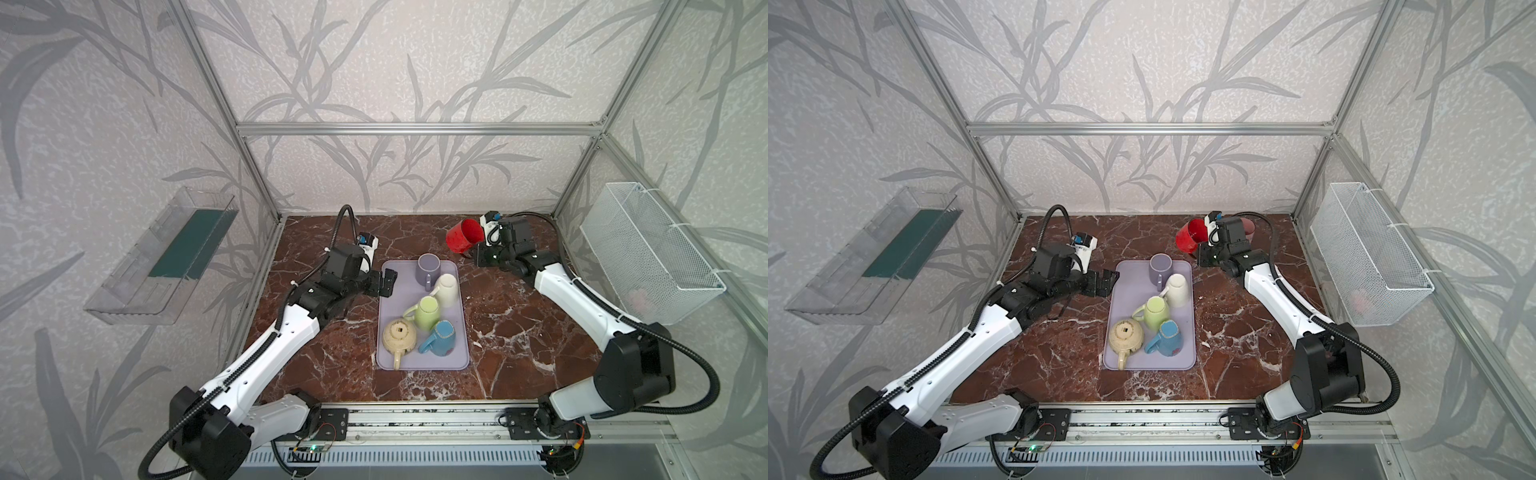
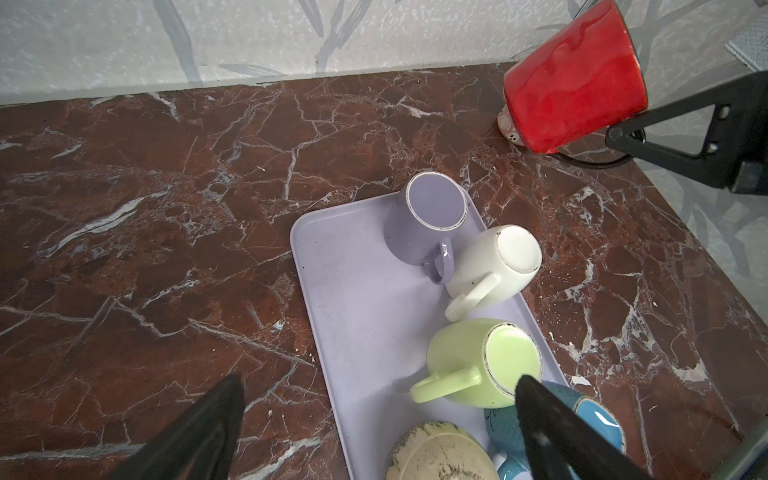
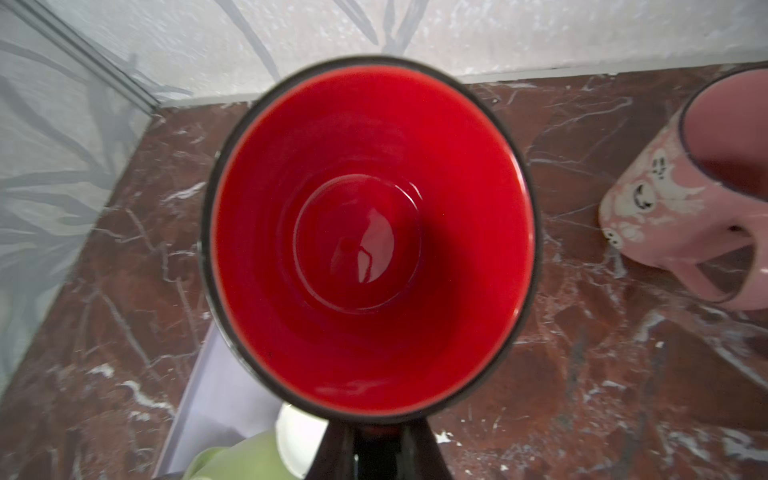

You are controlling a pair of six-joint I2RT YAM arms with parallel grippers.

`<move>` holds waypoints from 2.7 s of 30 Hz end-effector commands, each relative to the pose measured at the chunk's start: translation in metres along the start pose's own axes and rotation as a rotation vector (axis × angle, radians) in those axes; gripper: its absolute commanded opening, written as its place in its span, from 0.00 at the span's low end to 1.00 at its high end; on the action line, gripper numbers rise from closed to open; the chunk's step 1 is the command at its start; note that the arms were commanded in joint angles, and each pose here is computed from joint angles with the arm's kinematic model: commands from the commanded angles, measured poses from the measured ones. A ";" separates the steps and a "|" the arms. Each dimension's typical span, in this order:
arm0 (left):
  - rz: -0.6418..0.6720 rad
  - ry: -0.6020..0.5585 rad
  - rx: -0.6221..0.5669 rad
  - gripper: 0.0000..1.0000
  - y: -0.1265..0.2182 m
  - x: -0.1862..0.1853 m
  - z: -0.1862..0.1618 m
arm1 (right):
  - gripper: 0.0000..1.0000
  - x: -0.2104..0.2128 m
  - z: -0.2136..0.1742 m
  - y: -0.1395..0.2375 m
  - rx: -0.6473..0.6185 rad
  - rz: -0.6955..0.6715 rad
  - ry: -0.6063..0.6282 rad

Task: Turn the mug right side up
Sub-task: 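Carry the upright red mug with the right gripper beside the pink mug and lower it, then open the right gripper and draw it back toward the tray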

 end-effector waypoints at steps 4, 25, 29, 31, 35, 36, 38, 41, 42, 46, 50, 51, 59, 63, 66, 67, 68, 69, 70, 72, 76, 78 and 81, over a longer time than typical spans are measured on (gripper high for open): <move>0.058 -0.008 0.042 0.99 -0.008 0.013 -0.014 | 0.00 -0.029 0.022 -0.009 0.034 -0.204 0.067; 0.094 -0.032 0.093 0.99 -0.029 0.022 -0.028 | 0.00 -0.077 0.006 -0.093 0.169 -0.377 0.073; 0.097 -0.031 0.097 0.99 -0.030 0.023 -0.029 | 0.00 -0.083 0.004 -0.101 0.179 -0.388 0.082; 0.094 -0.032 0.100 0.99 -0.030 0.023 -0.029 | 0.00 -0.087 0.004 -0.105 0.186 -0.393 0.085; 0.098 -0.035 0.104 0.99 -0.031 0.024 -0.030 | 0.00 -0.093 0.002 -0.111 0.197 -0.408 0.084; 0.096 -0.036 0.102 0.99 -0.031 0.023 -0.030 | 0.00 -0.094 0.002 -0.111 0.196 -0.407 0.085; 0.097 -0.037 0.104 0.99 -0.031 0.024 -0.031 | 0.00 -0.095 0.001 -0.114 0.201 -0.413 0.093; 0.096 -0.038 0.105 0.99 -0.031 0.023 -0.031 | 0.00 -0.099 0.001 -0.117 0.212 -0.421 0.095; 0.093 -0.039 0.107 0.99 -0.032 0.023 -0.031 | 0.00 -0.102 0.001 -0.118 0.217 -0.427 0.091; 0.072 -0.038 0.105 0.99 -0.032 0.020 -0.031 | 0.00 -0.106 0.000 -0.121 0.219 -0.438 0.085; 0.076 -0.040 0.106 0.99 -0.032 0.021 -0.032 | 0.00 -0.109 -0.002 -0.124 0.229 -0.450 0.089; 0.081 -0.039 0.106 0.99 -0.032 0.021 -0.032 | 0.00 -0.110 -0.003 -0.124 0.232 -0.453 0.087; 0.093 -0.040 0.104 0.99 -0.032 0.023 -0.031 | 0.12 -0.112 -0.009 -0.122 0.244 -0.461 0.080; 0.094 -0.038 0.102 0.99 -0.031 0.023 -0.031 | 0.28 -0.111 -0.011 -0.121 0.246 -0.458 0.076; 0.072 -0.036 0.096 0.99 -0.028 0.020 -0.030 | 0.36 -0.109 -0.012 -0.119 0.246 -0.445 0.071; 0.070 -0.036 0.090 0.99 -0.027 0.020 -0.029 | 0.38 -0.108 -0.011 -0.118 0.243 -0.440 0.071; 0.068 -0.036 0.087 0.99 -0.026 0.020 -0.029 | 0.39 -0.107 -0.010 -0.116 0.239 -0.434 0.069; 0.066 -0.037 0.086 0.99 -0.025 0.019 -0.029 | 0.40 -0.106 -0.008 -0.113 0.235 -0.429 0.068; 0.061 -0.039 0.087 0.99 -0.024 0.018 -0.029 | 0.42 -0.104 -0.006 -0.111 0.231 -0.424 0.067; 0.037 -0.040 0.101 0.99 -0.023 0.014 -0.029 | 0.44 -0.101 -0.001 -0.102 0.218 -0.416 0.069; 0.021 -0.032 0.105 0.96 -0.022 0.011 -0.028 | 0.47 -0.094 0.010 -0.080 0.176 -0.395 0.066; 0.031 -0.035 0.102 0.94 -0.020 0.011 -0.026 | 0.48 -0.089 0.014 -0.067 0.151 -0.380 0.057; 0.063 -0.033 0.103 0.93 -0.018 0.014 -0.022 | 0.50 -0.078 0.015 -0.047 0.114 -0.331 0.041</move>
Point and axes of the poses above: each gripper's point midway between its finger pads, its own y axis back along the fingers, its own x axis along the line the jaws close on, z = x × y, the point moved 3 cm from there along y, back along the fingers, and after that the axes turned 9 degrees about y, right-handed, at the moved point
